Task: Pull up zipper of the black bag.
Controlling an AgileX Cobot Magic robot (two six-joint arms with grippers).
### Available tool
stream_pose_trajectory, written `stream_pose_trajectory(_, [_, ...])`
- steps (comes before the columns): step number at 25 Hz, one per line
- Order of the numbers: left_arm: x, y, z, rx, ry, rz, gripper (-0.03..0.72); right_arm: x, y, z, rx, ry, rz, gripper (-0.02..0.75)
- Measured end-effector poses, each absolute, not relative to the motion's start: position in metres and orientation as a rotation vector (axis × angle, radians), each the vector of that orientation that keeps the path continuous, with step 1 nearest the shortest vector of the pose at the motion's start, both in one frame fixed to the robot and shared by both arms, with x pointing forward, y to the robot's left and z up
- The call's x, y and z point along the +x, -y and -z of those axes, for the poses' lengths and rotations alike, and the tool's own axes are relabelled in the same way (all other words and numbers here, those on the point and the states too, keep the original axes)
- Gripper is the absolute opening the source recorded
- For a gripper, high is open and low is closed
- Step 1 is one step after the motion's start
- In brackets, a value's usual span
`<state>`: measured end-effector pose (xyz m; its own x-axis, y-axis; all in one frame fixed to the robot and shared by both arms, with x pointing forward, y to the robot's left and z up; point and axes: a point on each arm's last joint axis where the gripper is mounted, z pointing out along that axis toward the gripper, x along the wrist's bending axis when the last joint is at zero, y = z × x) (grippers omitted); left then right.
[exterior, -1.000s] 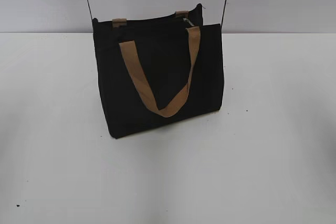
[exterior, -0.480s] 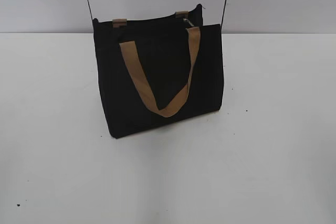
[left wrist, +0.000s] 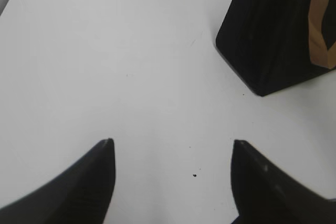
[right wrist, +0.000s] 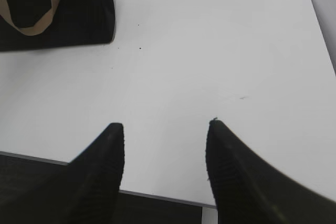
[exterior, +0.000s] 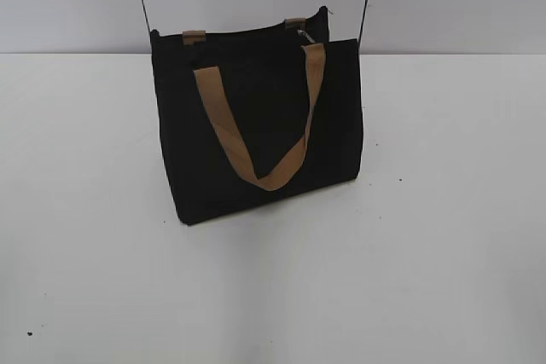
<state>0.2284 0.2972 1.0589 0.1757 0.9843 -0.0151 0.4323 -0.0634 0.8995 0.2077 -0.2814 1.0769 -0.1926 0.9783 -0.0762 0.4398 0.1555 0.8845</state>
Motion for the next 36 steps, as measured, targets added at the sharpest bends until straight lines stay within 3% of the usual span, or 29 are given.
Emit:
stream_pose_trajectory(5, [0.228,-0.297,-1.059,1.63,-1.369,-0.854,0.529,0.219,0.279,-1.054,1.423,-1.818,-0.965,0.391])
stream_pose_trajectory(13, [0.228,-0.297,-1.059,1.629,-1.369,-0.854,0.529,0.231,0.279,-1.045,1.404,-1.79,-0.995,0.391])
stream_pose_trajectory(36, [0.229,-0.296,-1.059,1.58,-1.44,-0.903,0.529,0.232,0.279,-1.046,1.401,-1.767,-1.012,0.391])
